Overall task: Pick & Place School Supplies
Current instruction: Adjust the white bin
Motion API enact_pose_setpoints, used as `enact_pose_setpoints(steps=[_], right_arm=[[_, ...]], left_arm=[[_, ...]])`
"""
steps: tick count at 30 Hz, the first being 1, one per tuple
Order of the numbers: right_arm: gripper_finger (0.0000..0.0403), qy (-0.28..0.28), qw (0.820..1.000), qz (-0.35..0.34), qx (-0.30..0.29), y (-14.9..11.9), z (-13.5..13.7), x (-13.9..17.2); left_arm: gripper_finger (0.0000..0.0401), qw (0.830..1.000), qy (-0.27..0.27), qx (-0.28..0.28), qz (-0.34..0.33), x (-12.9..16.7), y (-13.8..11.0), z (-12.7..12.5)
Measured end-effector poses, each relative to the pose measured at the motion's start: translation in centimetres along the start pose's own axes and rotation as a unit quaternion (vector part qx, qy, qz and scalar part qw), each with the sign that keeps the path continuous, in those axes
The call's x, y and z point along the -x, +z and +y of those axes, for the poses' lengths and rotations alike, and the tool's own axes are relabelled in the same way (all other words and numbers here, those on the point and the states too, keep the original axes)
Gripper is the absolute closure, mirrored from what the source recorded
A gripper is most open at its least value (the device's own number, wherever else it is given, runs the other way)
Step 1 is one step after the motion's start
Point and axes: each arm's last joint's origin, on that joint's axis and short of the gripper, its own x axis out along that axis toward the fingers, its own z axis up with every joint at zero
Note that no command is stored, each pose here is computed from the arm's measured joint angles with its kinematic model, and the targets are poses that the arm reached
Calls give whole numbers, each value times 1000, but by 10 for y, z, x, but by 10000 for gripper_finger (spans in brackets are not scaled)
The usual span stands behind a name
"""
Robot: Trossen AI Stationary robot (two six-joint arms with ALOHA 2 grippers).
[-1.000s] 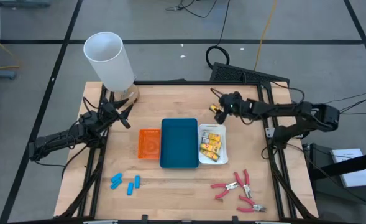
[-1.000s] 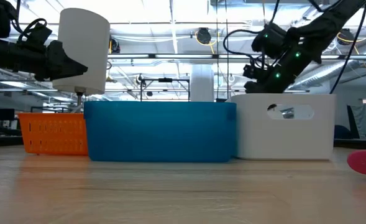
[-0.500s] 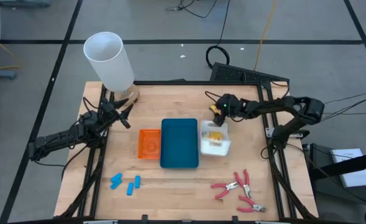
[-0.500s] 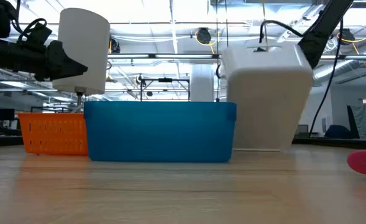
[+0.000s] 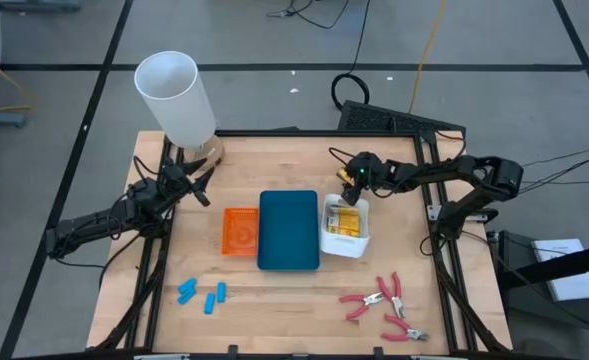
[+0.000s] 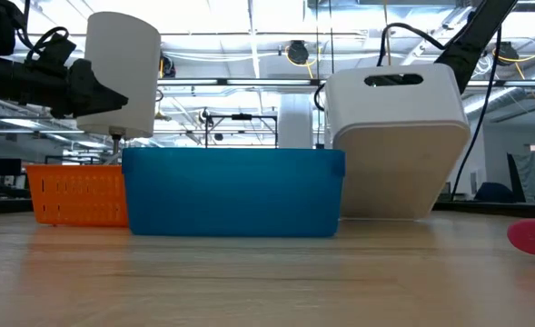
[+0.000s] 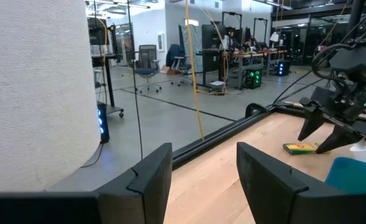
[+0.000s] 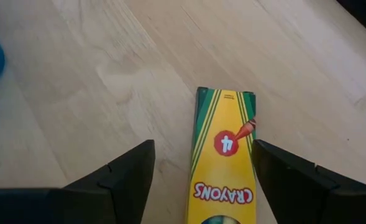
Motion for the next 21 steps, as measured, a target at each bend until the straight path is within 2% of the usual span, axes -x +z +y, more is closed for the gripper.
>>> enact_pose_setpoints(steps=[8, 21], right_arm=[[144, 7, 1000, -8, 4, 1, 4, 2], [145, 34, 996, -85, 16, 19, 17, 35]], left_arm=[[219, 1000, 0, 0, 0, 0, 0, 0], [219, 1000, 0, 0, 0, 0, 0, 0]])
